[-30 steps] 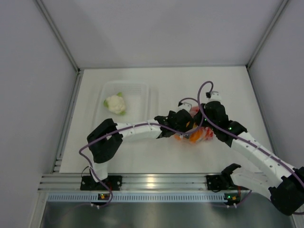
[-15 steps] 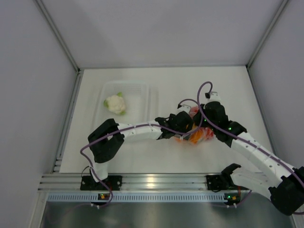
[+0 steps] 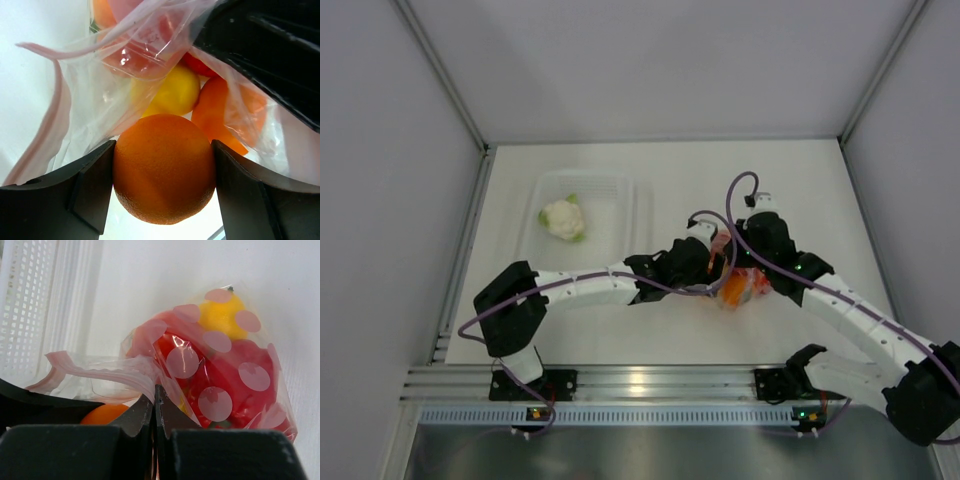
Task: Open the zip-top bag and remove the fake food
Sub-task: Pick up the fake fruit from the zipper food storage bag, then place the fake fruit in the bin, then pick up the fake fruit from the zipper food storage bag.
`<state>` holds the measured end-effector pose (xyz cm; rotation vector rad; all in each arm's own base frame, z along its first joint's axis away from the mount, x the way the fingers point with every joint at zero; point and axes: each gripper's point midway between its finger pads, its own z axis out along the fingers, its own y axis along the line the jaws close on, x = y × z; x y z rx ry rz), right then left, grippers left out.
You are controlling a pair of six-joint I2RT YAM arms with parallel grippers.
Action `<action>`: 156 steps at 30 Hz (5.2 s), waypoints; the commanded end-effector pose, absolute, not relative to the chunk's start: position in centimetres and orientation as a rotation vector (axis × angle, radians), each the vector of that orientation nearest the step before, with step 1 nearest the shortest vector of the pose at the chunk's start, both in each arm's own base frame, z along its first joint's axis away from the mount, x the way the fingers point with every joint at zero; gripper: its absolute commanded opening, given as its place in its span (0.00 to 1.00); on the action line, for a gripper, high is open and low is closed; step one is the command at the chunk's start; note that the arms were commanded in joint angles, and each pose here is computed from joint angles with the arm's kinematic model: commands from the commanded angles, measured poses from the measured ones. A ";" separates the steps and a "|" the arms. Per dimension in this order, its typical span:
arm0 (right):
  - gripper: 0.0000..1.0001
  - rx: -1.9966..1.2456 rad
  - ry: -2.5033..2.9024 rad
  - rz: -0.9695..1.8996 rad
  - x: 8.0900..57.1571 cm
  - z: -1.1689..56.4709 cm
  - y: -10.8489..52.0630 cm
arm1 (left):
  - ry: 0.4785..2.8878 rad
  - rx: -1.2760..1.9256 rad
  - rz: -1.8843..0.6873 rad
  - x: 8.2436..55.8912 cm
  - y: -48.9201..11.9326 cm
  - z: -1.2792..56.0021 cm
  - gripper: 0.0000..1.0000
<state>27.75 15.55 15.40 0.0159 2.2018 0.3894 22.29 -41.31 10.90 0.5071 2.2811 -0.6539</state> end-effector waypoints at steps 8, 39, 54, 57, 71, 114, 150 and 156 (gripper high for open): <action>0.00 -0.049 2.080 0.444 29.1 18.5 17.3 | 2.052 0.403 -0.650 24.1 -39.8 17.0 0.00; 0.00 -0.164 1.919 0.492 25.9 19.8 19.4 | 1.912 -0.004 -0.705 27.1 -38.7 22.2 0.00; 0.00 -0.041 1.999 0.284 27.1 15.3 17.6 | 1.909 0.022 -1.083 22.6 -39.7 27.6 0.00; 0.00 -0.035 2.016 0.270 27.6 14.9 17.8 | 1.888 0.026 -1.142 21.8 -38.6 28.9 0.00; 0.00 0.018 1.979 0.289 27.7 17.3 17.4 | 1.883 -0.143 -0.636 28.3 -26.3 27.6 0.00; 0.00 -0.137 1.978 0.344 26.2 26.1 18.4 | 2.011 -0.131 -0.861 36.6 -20.9 27.6 0.97; 0.00 -0.180 2.012 0.442 26.8 24.8 23.8 | 1.845 0.633 -0.912 20.8 -37.6 22.5 0.49; 0.00 -0.189 2.032 0.364 26.4 23.6 21.8 | 1.869 0.448 -0.855 22.3 -35.9 22.5 0.48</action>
